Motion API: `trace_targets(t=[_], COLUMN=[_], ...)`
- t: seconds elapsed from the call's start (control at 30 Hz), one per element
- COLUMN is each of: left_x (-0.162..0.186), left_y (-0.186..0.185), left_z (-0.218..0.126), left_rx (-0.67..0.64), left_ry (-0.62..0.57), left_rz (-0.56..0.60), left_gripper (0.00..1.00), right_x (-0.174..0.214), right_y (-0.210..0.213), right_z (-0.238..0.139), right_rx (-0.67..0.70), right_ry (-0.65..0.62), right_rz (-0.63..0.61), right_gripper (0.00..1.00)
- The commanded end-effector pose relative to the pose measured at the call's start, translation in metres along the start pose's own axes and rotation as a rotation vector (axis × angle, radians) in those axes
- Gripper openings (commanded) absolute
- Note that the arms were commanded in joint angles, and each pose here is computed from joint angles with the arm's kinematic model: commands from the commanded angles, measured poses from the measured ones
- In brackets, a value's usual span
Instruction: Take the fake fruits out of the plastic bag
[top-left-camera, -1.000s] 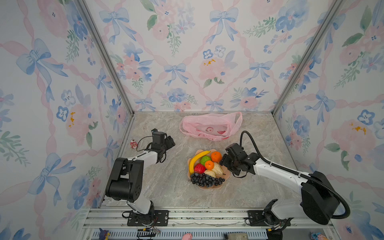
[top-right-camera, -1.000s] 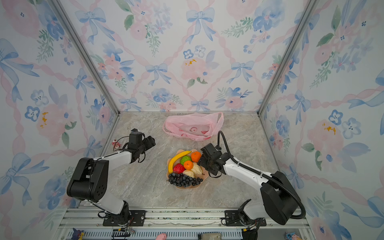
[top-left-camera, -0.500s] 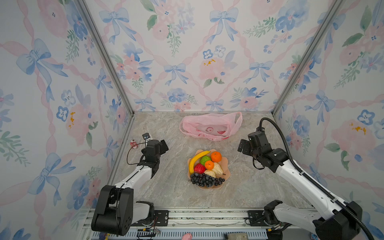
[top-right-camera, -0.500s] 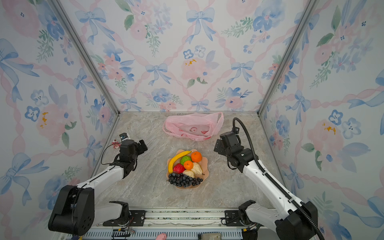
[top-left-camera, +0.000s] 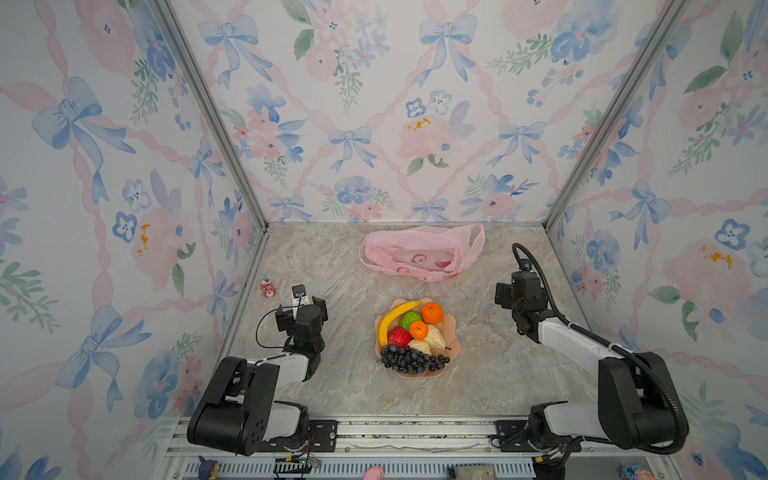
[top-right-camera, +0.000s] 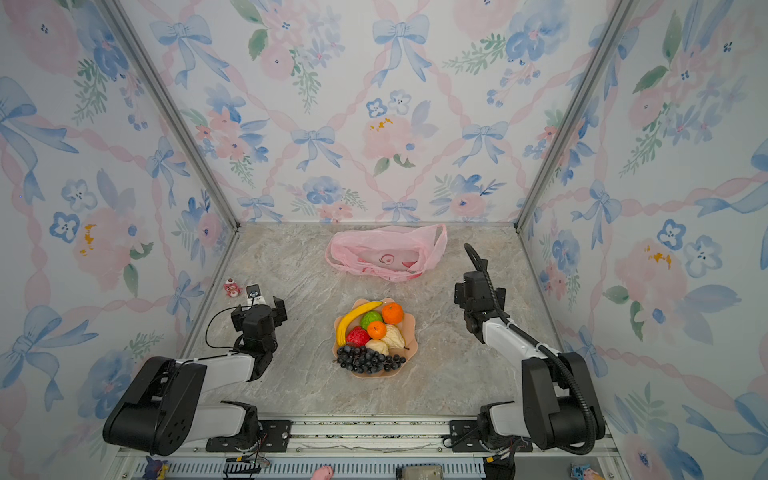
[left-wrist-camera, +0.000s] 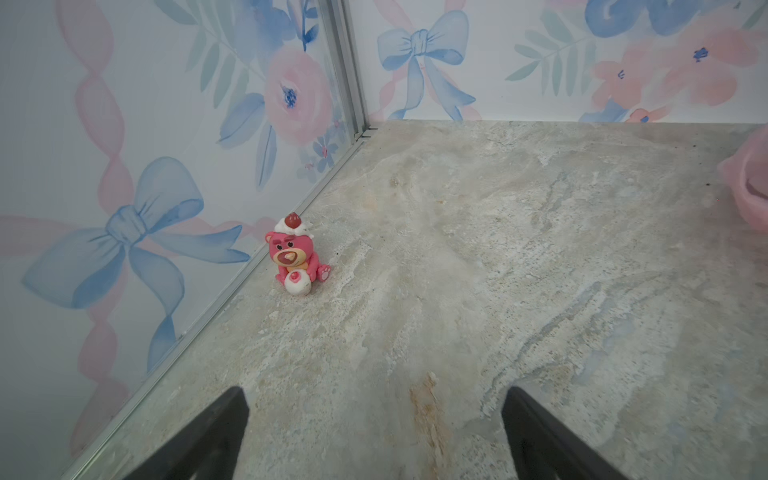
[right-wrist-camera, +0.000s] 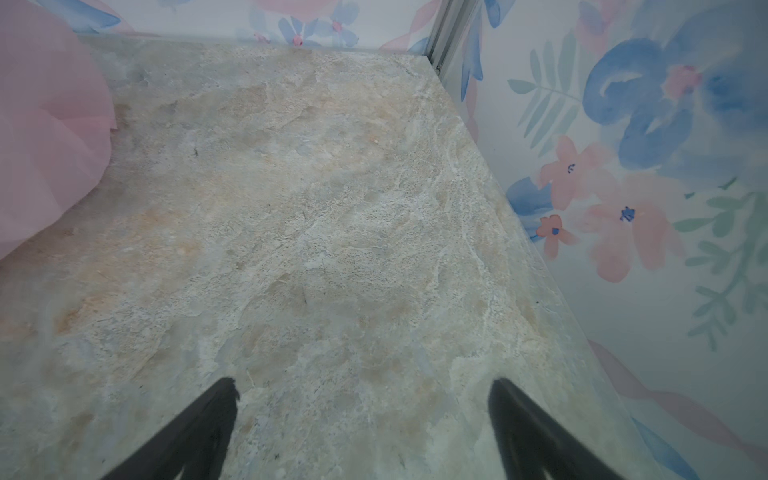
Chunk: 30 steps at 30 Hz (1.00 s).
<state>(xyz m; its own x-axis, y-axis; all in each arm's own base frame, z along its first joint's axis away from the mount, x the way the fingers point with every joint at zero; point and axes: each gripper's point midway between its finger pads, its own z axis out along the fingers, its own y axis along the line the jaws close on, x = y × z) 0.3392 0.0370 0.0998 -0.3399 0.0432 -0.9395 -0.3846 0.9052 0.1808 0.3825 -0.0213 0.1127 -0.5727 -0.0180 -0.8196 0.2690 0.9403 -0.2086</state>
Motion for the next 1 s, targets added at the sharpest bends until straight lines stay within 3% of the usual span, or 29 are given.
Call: trace_targets(t=[0.0, 0.13, 0.17, 0.23, 0.43, 0.97], left_x=[-0.04, -0.024, -0.027, -0.018, -0.021, -0.022], left_y=[-0.017, -0.018, -0.023, -0.04, -0.028, -0.027], left_z=[0.004, 0.009, 0.006, 0.009, 0.018, 0.017], left_rx=[0.107, 0.251, 0.287, 0.366, 0.286, 0.284], left_ry=[-0.158, -0.193, -0.234, -0.148, -0.159, -0.163], left_rz=[-0.004, -0.11, -0.089, -0.039, -0.076, -0.079], left_gripper=[0.98, 0.98, 0.98, 0.98, 0.98, 0.98], right_x=[-0.026, -0.01, -0.009, 0.0, 0.002, 0.002], right_y=[0.011, 0.026, 0.029, 0.033, 0.03, 0.029], right_z=[0.011, 0.017, 0.015, 0.013, 0.014, 0.015], right_rx=[-0.085, -0.254, -0.28, -0.32, -0.315, -0.281], right_ry=[-0.148, -0.198, -0.238, -0.241, -0.27, -0.259], right_rz=[0.021, 0.053, 0.057, 0.05, 0.071, 0.06], right_gripper=[0.97, 0.97, 0.97, 0.97, 0.97, 0.97])
